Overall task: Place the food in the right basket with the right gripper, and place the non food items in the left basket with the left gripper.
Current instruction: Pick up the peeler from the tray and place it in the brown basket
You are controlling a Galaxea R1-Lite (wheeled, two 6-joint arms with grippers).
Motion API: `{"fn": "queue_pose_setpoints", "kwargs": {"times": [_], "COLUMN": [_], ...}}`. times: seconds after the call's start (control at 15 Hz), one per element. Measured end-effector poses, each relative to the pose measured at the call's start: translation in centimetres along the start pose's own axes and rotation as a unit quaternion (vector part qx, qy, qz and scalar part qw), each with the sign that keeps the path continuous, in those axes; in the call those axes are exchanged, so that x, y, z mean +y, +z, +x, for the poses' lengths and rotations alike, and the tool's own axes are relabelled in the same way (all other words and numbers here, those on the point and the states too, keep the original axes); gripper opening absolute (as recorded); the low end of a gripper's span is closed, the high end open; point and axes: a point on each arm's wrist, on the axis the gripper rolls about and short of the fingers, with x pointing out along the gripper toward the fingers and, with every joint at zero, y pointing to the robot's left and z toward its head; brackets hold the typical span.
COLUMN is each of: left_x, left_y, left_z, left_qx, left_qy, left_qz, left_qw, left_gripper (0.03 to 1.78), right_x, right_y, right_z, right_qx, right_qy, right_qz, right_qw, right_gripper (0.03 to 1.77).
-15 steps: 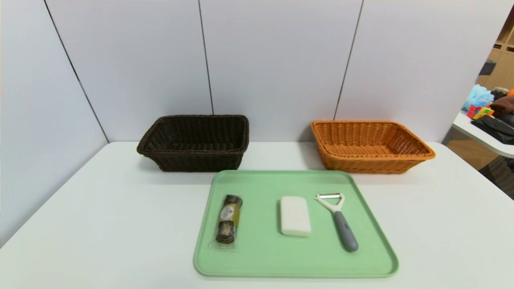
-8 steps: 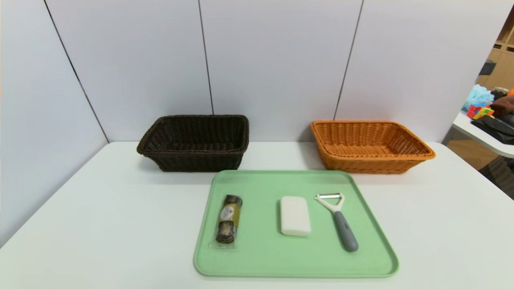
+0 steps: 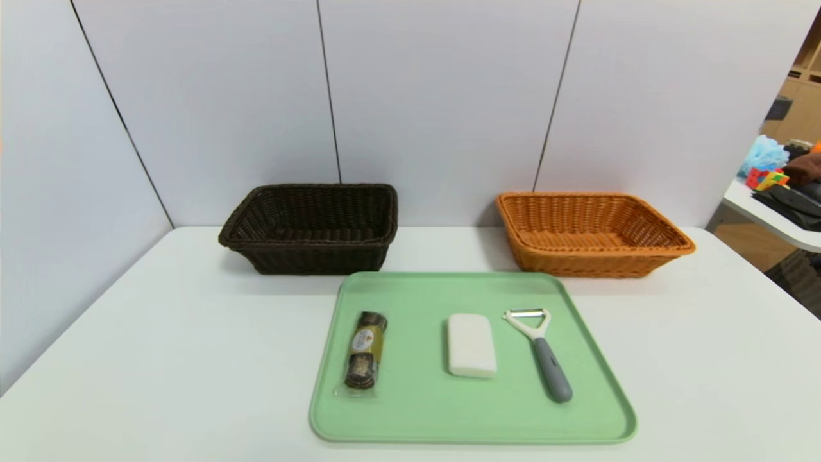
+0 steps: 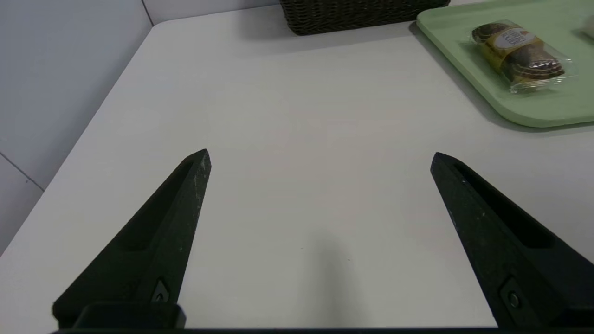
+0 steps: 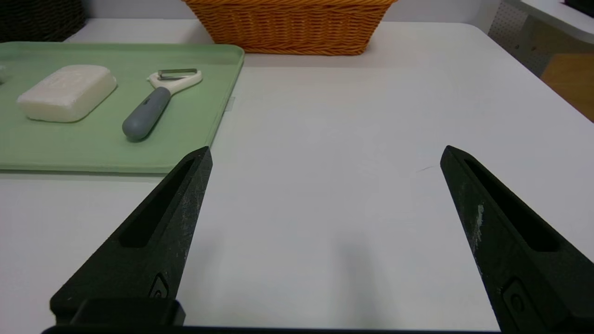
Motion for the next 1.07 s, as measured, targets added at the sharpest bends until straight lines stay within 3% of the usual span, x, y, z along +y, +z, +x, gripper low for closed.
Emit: {"fn": "queue_pose_setpoints", "kwargs": {"times": [0.33, 0.6, 1.07], "left_x": [0.1, 0.4, 1.2], "left_y": [1.5, 3.4, 9.5], "left_z": [0.3, 1.1, 4.1], "left_qx": [0.017, 0.040, 0.073], "left_qy": [-0.010, -0.012, -0.014], "left_qz": [-0.002, -0.006, -0.025], "left_qw": [0.9998, 0.9991, 0.9969], "left_gripper": [1.69, 1.69, 1.69], "right_x": [0.0, 0.1, 0.0], "right_y": [0.6, 4.3, 10.4], "right_z": [-0.1, -0.6, 1.9], "right_qx": [0.002, 0.012, 0.058], "right_qy": [0.007, 0.034, 0.046], "right_qz": [0.002, 0.029, 0.034], "right_qw": [1.0000, 0.9989, 0.9967], "right_gripper": [1.70, 1.70, 1.70]}}
